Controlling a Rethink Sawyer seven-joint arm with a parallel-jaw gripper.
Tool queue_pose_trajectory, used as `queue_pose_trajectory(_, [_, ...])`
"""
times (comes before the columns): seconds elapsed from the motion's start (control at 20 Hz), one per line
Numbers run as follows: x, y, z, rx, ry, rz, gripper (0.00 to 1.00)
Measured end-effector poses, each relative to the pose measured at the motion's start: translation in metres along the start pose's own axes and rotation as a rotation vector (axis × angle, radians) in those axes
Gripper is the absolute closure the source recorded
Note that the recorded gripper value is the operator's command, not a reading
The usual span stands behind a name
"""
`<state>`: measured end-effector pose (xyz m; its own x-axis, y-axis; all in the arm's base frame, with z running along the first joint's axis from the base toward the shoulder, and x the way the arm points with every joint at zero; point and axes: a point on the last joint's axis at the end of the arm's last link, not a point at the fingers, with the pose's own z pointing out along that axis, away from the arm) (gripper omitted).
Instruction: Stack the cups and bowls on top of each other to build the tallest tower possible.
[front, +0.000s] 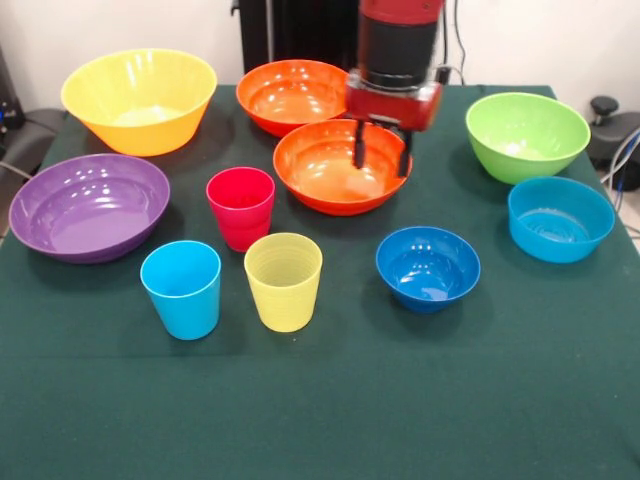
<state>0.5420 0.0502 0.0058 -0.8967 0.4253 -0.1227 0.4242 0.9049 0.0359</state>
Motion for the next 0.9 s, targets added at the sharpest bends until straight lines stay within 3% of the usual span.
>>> queue_pose_trajectory(0.25, [-0.042, -0.034, -0.033, -0.003, -0.059, 0.075, 0.0])
queue_pose_trajectory(0.45, [-0.062, -0.049, -0.053, -0.003, -0.078, 0.109, 0.0])
queue_pose_trajectory(0.65, [-0.07, -0.054, -0.064, -0.004, -0.094, 0.118, 0.0])
queue_pose_trajectory(0.9, [-0.066, -0.052, -0.064, -0.008, -0.088, 0.115, 0.0])
